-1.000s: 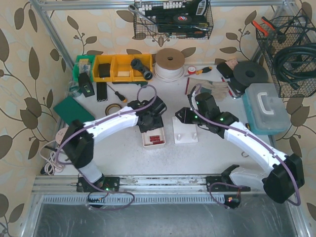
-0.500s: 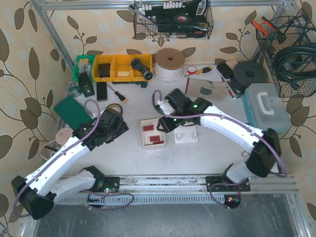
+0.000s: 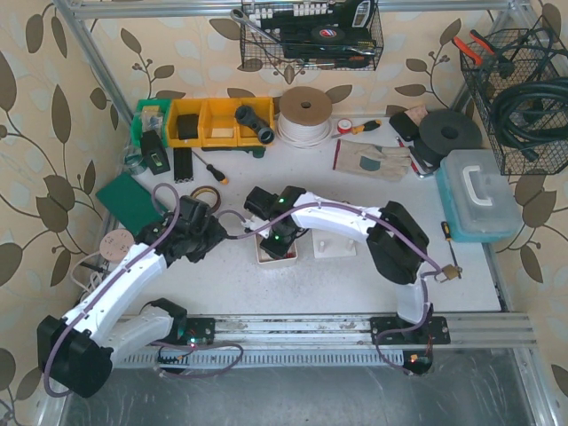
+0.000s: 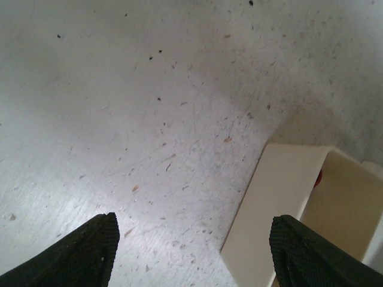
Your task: Install the large spring
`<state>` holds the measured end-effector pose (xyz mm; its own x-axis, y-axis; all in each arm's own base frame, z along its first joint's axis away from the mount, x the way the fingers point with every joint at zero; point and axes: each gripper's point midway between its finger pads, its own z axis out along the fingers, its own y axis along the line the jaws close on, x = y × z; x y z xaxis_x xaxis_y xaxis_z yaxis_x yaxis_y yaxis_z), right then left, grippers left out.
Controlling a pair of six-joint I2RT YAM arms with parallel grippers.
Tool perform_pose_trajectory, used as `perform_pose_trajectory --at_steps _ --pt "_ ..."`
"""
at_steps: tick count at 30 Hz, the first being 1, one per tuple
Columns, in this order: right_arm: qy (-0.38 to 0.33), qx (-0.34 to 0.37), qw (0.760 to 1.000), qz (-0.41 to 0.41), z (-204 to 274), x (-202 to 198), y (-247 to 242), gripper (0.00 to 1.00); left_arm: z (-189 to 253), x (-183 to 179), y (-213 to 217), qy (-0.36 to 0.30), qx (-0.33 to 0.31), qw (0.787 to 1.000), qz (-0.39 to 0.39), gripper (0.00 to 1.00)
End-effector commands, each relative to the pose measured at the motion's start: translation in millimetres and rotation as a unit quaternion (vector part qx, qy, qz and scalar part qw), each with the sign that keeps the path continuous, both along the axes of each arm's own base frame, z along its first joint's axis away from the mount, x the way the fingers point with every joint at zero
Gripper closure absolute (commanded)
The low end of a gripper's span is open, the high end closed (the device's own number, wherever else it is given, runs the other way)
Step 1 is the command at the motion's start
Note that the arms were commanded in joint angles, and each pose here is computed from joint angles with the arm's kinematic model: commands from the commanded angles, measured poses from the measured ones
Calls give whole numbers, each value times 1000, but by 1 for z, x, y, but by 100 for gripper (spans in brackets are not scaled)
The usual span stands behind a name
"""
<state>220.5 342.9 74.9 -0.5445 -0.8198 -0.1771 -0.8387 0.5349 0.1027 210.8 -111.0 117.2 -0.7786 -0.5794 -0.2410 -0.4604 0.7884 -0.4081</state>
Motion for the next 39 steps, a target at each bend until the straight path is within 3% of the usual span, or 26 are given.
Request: perform_pose_trajectory --at_steps 1,18,27,34,39 --pt "-27 -48 998 31 -10 14 -7 66 1 8 -6 -12 -35 999 -15 28" --pt "-103 -79 991 21 -35 53 -6 61 -1 18 5 -15 -50 999 9 28" --pt "-67 -59 996 2 -50 55 -2 61 2 22 6 -16 -42 999 5 28" --pt "-40 -52 998 -9 -52 50 0 67 -2 20 7 -9 -40 999 5 28" --pt "-30 -59 998 -20 -53 48 -1 82 4 24 5 -16 -41 999 0 28"
